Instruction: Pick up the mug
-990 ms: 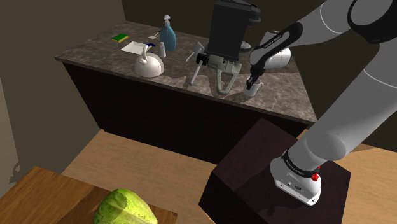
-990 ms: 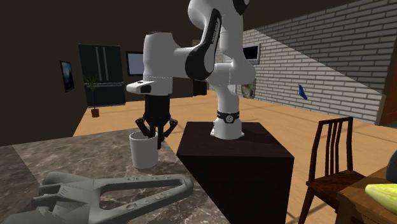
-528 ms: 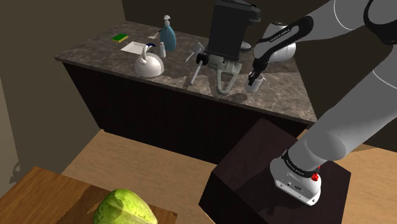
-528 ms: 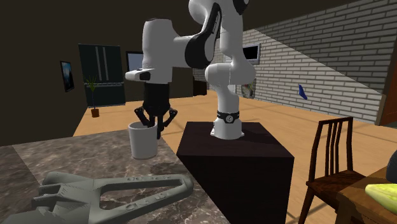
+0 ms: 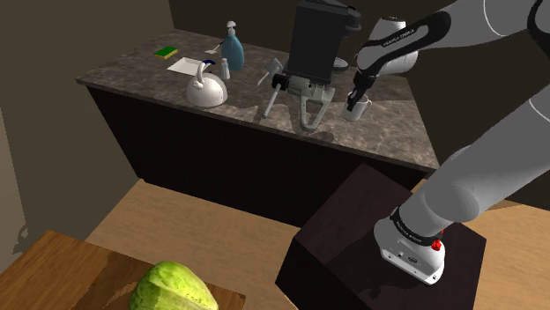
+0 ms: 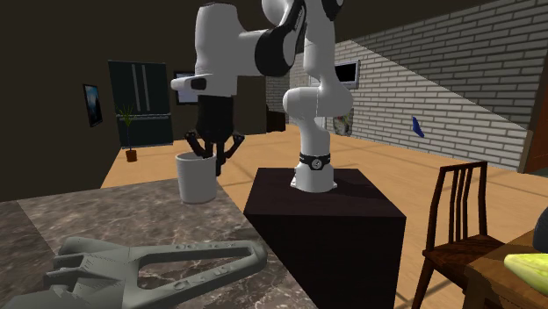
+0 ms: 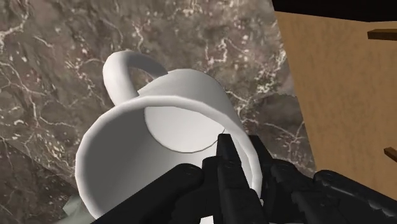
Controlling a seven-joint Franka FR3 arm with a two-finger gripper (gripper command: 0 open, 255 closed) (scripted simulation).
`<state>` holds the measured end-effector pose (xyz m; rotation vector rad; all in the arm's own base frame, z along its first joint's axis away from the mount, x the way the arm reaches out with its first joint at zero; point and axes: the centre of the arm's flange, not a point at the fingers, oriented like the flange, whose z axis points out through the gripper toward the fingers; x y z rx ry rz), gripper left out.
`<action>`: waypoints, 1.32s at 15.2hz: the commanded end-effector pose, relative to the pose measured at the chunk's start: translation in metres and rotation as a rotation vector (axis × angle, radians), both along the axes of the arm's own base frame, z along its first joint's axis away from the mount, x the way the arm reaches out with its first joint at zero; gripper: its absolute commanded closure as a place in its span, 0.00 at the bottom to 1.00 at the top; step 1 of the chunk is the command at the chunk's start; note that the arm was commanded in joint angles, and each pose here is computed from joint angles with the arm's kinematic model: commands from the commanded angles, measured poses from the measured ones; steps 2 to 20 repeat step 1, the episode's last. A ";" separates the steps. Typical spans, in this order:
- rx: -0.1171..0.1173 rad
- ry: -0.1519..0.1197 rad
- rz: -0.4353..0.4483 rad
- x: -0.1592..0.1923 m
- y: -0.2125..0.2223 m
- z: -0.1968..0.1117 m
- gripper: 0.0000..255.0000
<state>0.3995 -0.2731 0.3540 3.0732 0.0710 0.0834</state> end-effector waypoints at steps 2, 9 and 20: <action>0.000 0.000 0.000 0.000 0.000 0.004 1.00; 0.000 0.000 0.000 0.000 0.000 0.004 1.00; 0.000 0.000 0.000 0.000 0.000 0.004 1.00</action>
